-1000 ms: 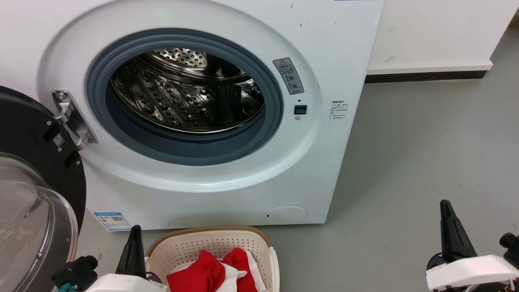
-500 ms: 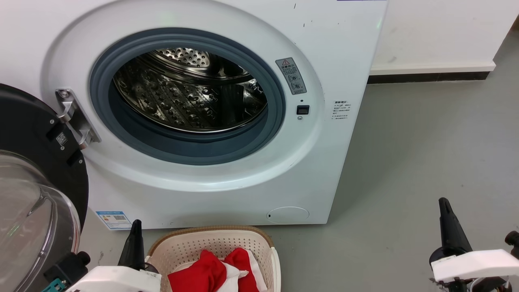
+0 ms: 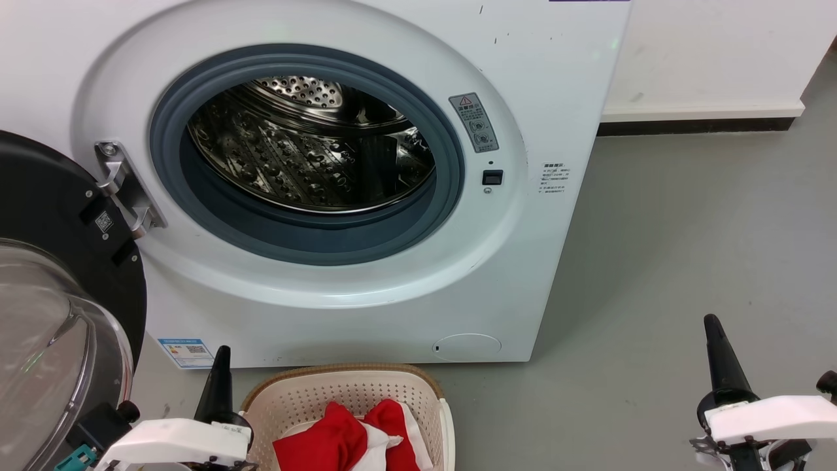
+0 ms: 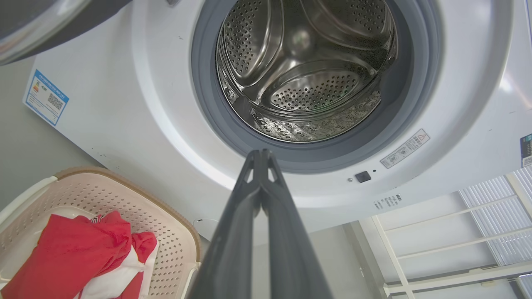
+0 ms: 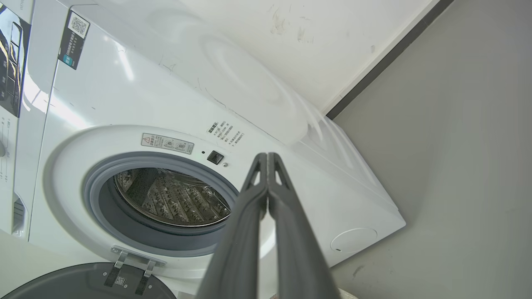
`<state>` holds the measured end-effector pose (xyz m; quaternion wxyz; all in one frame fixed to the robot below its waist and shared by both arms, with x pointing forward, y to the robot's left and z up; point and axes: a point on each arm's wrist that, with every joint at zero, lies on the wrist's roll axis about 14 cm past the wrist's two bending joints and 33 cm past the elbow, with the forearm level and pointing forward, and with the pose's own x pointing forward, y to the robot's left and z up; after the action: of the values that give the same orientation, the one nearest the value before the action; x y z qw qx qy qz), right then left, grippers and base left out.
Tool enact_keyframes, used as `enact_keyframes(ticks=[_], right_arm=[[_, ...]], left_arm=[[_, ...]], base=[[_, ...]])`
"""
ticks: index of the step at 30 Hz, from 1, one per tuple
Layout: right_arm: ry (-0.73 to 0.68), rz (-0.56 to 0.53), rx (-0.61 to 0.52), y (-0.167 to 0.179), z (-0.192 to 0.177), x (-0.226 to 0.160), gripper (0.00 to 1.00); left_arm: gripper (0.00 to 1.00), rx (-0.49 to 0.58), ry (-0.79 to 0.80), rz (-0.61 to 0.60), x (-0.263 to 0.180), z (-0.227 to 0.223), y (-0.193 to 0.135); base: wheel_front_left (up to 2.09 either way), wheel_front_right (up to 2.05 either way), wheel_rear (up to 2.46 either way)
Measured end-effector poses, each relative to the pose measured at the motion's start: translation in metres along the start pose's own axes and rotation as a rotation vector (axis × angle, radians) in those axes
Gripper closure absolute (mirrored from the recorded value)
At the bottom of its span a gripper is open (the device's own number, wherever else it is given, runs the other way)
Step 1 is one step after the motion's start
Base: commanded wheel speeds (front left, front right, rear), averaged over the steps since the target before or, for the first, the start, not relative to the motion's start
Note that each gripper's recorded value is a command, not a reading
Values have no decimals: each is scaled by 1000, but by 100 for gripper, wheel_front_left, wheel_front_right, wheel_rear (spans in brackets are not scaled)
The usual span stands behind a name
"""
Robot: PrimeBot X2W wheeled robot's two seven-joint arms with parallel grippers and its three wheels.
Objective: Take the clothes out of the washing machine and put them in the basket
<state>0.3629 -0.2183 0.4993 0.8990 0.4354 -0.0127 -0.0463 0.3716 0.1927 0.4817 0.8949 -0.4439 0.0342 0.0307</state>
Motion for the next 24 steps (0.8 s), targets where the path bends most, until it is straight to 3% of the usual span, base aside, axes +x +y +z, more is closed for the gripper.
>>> enact_keyframes(ticks=[24], right_arm=[[34, 4, 274, 4, -6, 9, 100]], left_arm=[[100, -267, 4, -16, 7, 6, -4]], base=[[0, 0, 0]])
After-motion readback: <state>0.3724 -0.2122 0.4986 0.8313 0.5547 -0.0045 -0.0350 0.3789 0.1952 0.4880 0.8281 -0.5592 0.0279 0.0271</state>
